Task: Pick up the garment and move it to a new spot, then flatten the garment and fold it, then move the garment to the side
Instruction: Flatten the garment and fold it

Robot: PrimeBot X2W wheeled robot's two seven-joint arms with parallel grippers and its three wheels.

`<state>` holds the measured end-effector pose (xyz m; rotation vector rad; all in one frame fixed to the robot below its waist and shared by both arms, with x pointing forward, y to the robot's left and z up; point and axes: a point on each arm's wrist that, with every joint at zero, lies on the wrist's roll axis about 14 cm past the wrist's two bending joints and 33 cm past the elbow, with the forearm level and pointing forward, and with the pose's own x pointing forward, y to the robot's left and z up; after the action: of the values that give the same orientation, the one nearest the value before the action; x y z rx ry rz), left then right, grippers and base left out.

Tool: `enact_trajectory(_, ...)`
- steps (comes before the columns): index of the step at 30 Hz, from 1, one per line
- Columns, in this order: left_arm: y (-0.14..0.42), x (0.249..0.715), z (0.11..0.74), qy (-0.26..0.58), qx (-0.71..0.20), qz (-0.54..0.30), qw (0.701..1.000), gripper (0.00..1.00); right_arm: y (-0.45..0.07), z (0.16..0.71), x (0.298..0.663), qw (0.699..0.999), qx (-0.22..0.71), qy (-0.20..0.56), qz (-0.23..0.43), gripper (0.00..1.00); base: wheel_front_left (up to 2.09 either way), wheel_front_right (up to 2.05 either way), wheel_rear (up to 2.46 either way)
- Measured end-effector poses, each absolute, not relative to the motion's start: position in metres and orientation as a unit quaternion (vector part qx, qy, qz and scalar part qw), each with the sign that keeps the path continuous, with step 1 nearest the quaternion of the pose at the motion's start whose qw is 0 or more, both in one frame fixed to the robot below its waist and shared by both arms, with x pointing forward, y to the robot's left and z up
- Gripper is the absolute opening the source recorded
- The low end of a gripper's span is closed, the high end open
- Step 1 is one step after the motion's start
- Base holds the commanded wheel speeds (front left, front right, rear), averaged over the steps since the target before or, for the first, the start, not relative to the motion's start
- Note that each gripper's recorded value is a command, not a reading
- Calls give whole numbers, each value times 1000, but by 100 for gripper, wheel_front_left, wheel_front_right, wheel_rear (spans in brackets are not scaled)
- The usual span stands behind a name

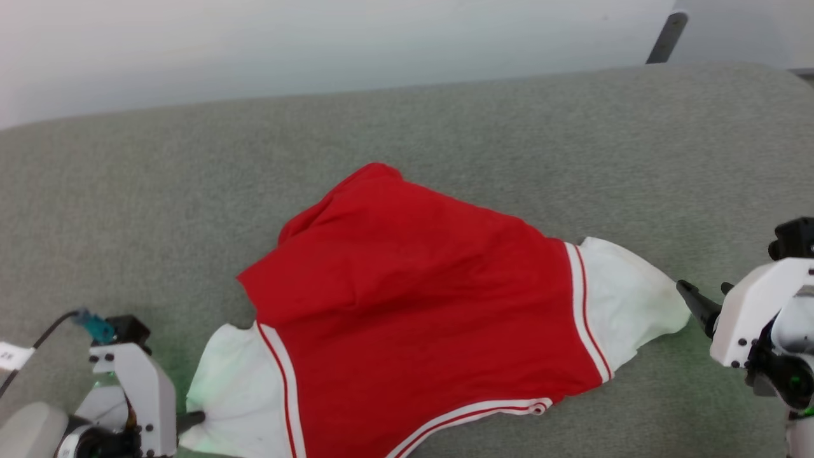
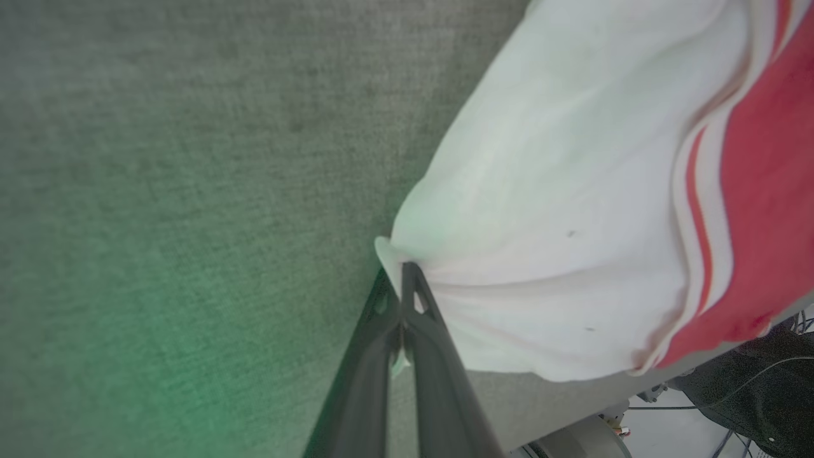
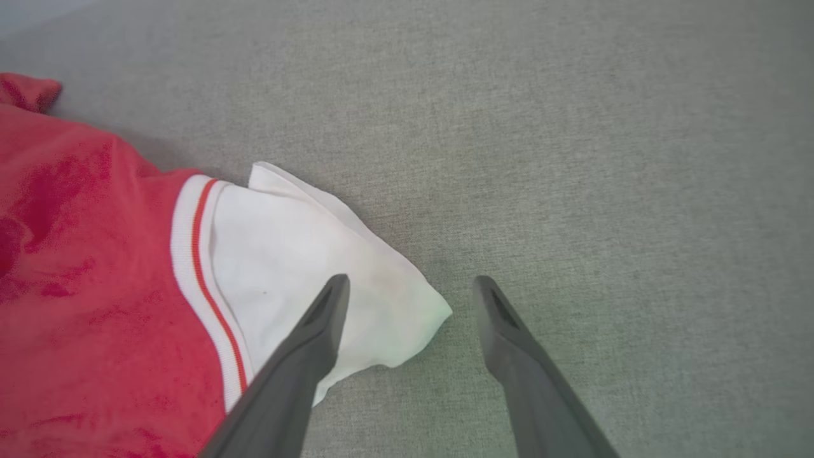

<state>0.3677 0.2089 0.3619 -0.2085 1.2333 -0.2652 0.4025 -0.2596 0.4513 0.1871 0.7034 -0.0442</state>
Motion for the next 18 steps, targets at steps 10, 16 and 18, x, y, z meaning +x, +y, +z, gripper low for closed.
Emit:
enact_trajectory(10, 203, 382, 361, 564, -102, -131, 809, 0, -258, 397, 411, 876, 106, 471, -19, 100, 0, 0, 0)
enact_trajectory(16, 204, 385, 358, 561, -110, -130, 810, 0, -255, 378, 416, 845, 111, 523, -18, 0, 0, 0, 0)
enact_trajectory(18, 204, 386, 357, 561, -111, -129, 810, 0, -256, 375, 418, 839, 110, 533, -18, 0, 0, 0, 0)
